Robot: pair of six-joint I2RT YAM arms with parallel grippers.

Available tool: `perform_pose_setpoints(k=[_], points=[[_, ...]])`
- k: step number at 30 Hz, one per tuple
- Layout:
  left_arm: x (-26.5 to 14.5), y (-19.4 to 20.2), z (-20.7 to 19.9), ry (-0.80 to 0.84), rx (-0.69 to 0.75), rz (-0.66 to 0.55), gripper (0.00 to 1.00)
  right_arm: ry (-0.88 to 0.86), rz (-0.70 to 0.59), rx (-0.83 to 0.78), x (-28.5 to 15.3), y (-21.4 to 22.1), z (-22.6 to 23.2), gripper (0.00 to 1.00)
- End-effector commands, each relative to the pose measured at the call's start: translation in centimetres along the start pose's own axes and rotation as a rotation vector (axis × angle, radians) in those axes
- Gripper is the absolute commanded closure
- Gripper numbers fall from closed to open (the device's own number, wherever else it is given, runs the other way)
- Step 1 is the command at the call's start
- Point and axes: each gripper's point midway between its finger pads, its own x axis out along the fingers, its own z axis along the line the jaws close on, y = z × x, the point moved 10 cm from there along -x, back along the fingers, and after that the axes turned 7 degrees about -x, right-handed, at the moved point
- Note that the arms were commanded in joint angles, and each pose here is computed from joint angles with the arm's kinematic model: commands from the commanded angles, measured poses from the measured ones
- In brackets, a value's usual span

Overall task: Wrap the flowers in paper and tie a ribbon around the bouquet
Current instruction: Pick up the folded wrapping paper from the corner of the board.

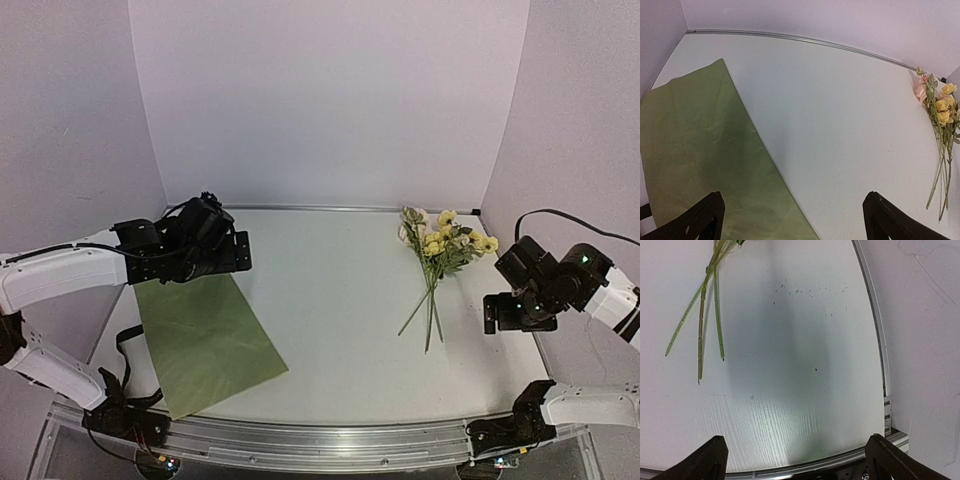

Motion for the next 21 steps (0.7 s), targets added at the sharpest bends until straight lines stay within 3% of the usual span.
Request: perform_pose_setpoints(k=[1,10,21], points=[[-2.0,-1.6,1.1,-0.004,-0.106,-0.079,0.0,-0.035,-0.023,-0.009,-1.2,-0.3,-0.3,0.02],[-2.3,-0.6,7.9,-0.188,-0.323,-0.077,0.0,-0.107,0.003,0.0,-1.3,0.0,0.1,0.02],[0.6,6.7,15.1,-0.526,-0.562,0.06,0.0,-0.166,0.079,0.002,0.5,0.4,1.6,0.02]])
